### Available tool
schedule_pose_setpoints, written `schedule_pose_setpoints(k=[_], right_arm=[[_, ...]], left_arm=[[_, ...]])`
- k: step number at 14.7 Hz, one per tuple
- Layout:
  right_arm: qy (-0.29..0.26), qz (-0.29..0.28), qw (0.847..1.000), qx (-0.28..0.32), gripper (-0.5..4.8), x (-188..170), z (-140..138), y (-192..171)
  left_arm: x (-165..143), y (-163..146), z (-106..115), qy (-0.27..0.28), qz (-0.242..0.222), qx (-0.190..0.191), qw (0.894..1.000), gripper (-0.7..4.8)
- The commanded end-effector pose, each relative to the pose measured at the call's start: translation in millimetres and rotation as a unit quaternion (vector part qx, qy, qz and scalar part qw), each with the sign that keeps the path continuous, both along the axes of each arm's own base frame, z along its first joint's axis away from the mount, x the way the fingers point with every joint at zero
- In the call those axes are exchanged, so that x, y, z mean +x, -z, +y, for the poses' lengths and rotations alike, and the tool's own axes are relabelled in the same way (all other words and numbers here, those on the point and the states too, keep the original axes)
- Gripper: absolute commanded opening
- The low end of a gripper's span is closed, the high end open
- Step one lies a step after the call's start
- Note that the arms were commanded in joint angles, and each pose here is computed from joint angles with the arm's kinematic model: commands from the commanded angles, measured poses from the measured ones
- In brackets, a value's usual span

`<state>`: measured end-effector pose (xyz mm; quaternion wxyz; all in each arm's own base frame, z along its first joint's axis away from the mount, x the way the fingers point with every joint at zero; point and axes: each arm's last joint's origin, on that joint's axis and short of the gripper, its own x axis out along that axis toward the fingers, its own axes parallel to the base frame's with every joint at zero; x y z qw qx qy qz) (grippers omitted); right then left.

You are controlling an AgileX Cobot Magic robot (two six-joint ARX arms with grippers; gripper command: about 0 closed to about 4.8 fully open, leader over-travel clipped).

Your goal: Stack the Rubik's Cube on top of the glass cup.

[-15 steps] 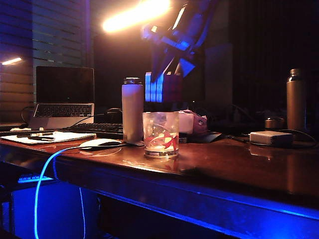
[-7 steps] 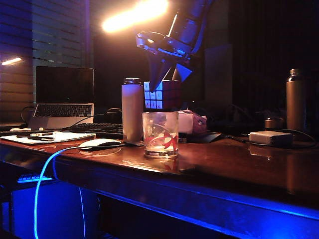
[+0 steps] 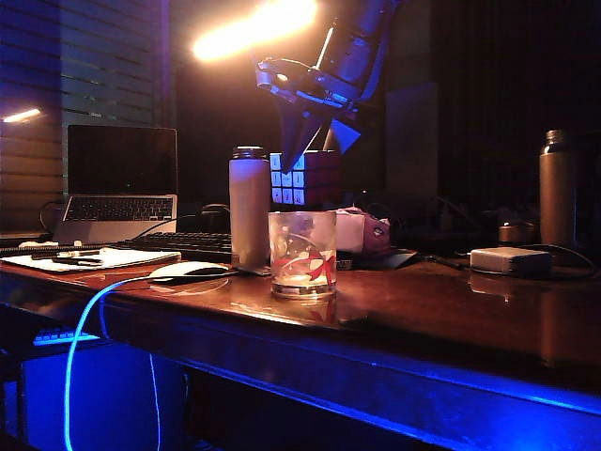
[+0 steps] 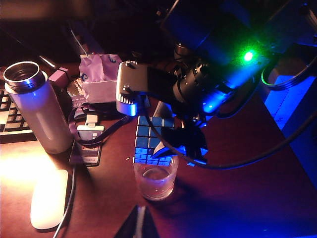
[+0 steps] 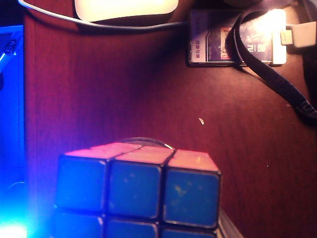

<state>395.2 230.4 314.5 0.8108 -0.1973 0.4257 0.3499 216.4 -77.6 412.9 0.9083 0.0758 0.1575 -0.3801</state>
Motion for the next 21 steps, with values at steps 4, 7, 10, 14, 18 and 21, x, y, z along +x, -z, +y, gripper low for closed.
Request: schedule_pose_setpoints(k=[4, 7, 10, 14, 18, 21], right_arm=[[-0.013, 0.005, 1.0, 0.022, 1.56, 1, 3, 0], [-0.011, 0.016, 1.0, 0.014, 1.57, 4, 4, 8], [0.0, 0.012, 1.0, -0.008, 1.57, 4, 2, 10], [-0.005, 0.021, 1.0, -0.019, 2.34, 2, 1, 11], [-0.008, 0.023, 1.0, -0.015, 2.97, 2, 1, 11], [-0.008, 0.024, 1.0, -0.015, 3.01, 2, 1, 11]], left_arm=[[-1, -3, 0, 0.003, -0.008, -0.005, 1.0, -0.03], [-1, -3, 0, 0.002, -0.007, -0.005, 1.0, -0.03], [-1, -3, 0, 0.002, -0.008, -0.005, 1.0, -0.03], [-1, -4, 0, 0.002, -0.009, -0.005, 1.0, -0.03], [-1, -4, 0, 0.002, -0.009, -0.005, 1.0, -0.03], [-1, -4, 0, 0.002, -0.009, -0.005, 1.0, -0.03]])
